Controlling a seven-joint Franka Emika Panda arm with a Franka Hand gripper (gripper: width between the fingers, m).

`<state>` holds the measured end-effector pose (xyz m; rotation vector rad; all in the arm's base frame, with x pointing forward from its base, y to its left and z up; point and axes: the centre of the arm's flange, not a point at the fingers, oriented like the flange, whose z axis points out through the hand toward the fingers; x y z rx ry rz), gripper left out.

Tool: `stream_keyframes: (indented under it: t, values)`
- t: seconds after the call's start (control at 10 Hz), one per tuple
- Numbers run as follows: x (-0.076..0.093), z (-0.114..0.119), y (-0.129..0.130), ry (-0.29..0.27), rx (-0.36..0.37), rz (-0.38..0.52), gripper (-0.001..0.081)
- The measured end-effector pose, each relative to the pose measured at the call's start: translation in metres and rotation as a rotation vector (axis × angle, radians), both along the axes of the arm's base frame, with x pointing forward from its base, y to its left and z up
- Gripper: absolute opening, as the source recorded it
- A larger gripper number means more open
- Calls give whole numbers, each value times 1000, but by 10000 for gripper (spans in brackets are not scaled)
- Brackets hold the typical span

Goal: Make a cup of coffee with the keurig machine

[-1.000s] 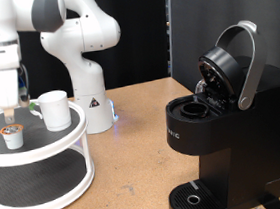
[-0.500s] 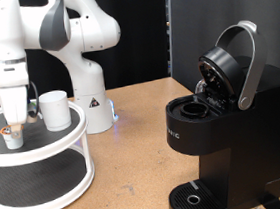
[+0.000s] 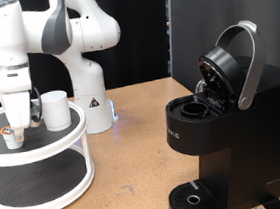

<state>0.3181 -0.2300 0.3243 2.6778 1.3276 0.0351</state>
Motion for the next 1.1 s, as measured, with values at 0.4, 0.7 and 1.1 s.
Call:
stream_keyframes:
  t: [0.4, 0.7, 1.1]
  values:
    - [-1, 0, -1, -2, 2, -3, 448]
    - [-3, 3, -1, 13, 15, -14, 448]
    - [-4, 38, -2, 27, 83, -55, 388]
